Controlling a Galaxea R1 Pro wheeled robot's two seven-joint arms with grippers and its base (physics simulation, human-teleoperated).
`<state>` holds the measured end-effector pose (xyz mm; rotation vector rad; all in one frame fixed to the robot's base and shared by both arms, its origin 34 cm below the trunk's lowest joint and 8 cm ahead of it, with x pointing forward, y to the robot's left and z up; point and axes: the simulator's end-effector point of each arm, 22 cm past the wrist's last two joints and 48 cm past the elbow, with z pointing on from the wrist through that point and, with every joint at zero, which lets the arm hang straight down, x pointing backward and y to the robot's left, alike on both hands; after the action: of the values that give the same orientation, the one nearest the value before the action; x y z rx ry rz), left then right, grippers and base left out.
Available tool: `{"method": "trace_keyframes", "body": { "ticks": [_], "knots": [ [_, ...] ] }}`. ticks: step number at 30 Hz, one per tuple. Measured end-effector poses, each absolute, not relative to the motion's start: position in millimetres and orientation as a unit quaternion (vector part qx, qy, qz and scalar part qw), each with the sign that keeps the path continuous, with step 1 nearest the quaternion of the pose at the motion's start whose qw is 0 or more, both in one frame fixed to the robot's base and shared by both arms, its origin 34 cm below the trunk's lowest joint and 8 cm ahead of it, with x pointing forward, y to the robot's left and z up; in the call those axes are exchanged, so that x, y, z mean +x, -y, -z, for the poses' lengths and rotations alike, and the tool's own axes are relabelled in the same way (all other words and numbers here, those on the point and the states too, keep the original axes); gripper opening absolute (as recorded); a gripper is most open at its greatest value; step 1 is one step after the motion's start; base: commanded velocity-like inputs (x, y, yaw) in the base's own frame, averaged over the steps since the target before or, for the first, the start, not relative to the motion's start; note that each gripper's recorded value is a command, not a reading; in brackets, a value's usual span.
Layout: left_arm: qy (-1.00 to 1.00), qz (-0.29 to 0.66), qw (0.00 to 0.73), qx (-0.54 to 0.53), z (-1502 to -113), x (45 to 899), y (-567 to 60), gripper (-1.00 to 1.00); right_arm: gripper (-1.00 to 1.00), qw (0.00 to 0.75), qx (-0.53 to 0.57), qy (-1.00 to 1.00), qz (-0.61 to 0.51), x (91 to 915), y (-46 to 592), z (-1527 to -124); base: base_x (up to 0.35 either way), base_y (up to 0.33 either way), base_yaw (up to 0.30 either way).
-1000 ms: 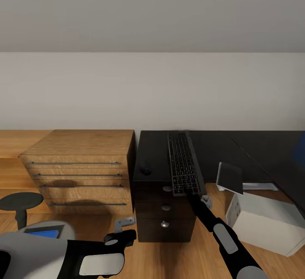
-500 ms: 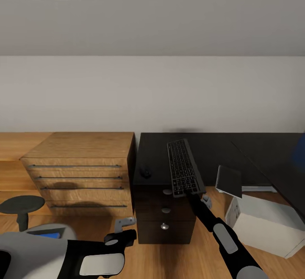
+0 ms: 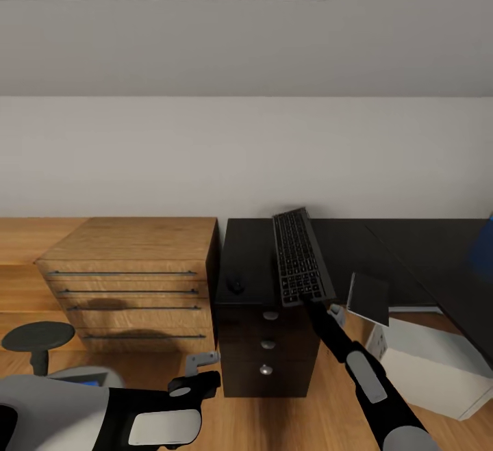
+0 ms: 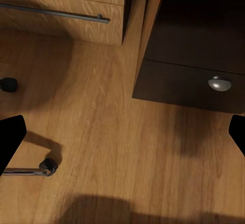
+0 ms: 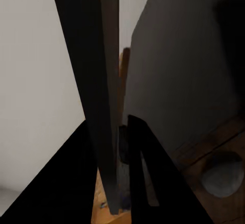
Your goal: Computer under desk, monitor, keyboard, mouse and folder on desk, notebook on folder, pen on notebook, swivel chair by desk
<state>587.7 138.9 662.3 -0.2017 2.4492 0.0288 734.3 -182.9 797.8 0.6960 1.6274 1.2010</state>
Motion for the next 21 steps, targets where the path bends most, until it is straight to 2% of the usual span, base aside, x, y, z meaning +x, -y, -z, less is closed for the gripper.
{"method": "trace_keyframes", "body": {
  "ticks": [7,13,21],
  "knots": [
    [-0.939,-0.012,0.335,-0.077,-674,588,-139,1.0,-1.0,0.515,0.283,-0.667,-0.458,737,201,-843,0.0,0.0,0.0],
    [-0.939,-0.011,0.334,-0.076,-684,588,-138,1.0,-1.0,0.516,0.3,-0.688,-0.413,713,216,-869,-0.016,0.0,0.0],
    [-0.94,-0.011,0.333,-0.076,-697,589,-137,1.0,-1.0,0.525,0.299,-0.682,-0.412,693,221,-901,-0.27,-0.024,0.0]
  ]
}}
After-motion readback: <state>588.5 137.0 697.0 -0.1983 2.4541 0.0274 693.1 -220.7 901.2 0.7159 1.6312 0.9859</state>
